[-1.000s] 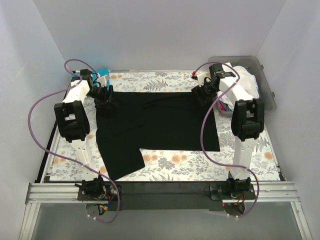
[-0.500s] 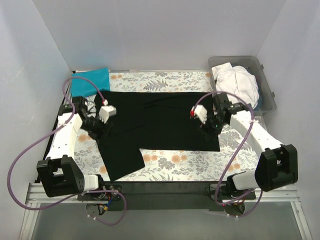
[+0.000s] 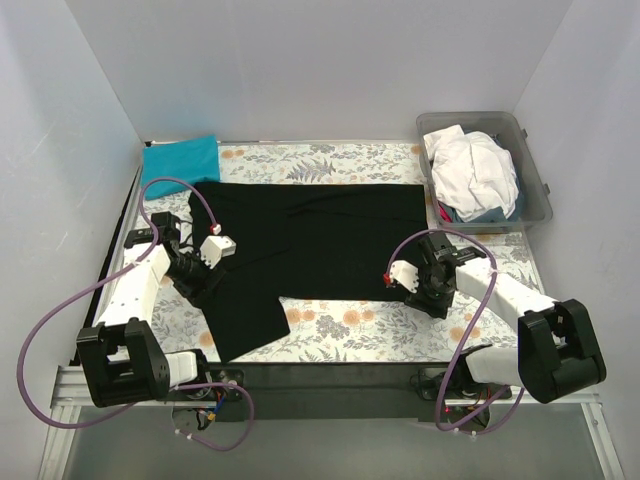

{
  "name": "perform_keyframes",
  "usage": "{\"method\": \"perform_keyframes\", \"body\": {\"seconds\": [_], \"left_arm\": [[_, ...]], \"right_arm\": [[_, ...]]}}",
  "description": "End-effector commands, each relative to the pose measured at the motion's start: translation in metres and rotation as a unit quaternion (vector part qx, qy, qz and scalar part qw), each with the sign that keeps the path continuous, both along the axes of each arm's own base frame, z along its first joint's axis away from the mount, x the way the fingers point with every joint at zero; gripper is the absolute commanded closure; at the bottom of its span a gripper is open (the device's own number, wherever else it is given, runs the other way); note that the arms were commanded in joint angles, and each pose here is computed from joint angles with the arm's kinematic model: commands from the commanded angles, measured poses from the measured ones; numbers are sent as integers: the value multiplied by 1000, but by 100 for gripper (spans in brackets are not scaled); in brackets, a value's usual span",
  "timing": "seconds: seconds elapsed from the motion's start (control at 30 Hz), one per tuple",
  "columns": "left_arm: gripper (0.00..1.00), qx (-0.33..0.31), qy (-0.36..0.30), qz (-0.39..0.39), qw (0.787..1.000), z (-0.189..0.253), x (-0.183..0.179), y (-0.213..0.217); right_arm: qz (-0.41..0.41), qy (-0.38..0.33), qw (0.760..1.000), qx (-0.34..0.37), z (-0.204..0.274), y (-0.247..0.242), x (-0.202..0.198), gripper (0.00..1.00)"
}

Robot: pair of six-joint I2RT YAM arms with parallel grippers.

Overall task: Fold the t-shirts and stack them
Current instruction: Fold the tshirt

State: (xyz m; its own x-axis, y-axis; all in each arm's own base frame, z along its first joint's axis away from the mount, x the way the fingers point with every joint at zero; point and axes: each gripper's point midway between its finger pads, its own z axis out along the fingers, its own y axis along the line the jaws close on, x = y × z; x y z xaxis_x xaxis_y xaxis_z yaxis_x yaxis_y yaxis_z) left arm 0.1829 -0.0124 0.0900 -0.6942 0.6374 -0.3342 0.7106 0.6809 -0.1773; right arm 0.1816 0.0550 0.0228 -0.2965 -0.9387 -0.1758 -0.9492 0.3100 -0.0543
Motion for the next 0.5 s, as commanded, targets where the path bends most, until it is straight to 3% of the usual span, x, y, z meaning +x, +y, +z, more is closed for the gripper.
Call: {"method": "perform_keyframes", "body": {"seconds": [0.0, 0.3, 0.4, 0.47], "left_arm": [[44, 24, -29, -12, 999, -4, 10, 9], [44, 32, -33, -20, 999, -10, 13, 12], [45, 37, -39, -31, 998, -15, 16, 14], [46, 49, -65, -36, 996, -19, 26, 18]], "right_arm": [[9, -53, 998, -15, 3, -3, 23, 42], [8, -59, 998, -22, -3, -5, 25, 48], [11, -50, 998, -30, -13, -8, 20, 58], [12, -44, 998, -33, -19, -10, 17, 74]]}}
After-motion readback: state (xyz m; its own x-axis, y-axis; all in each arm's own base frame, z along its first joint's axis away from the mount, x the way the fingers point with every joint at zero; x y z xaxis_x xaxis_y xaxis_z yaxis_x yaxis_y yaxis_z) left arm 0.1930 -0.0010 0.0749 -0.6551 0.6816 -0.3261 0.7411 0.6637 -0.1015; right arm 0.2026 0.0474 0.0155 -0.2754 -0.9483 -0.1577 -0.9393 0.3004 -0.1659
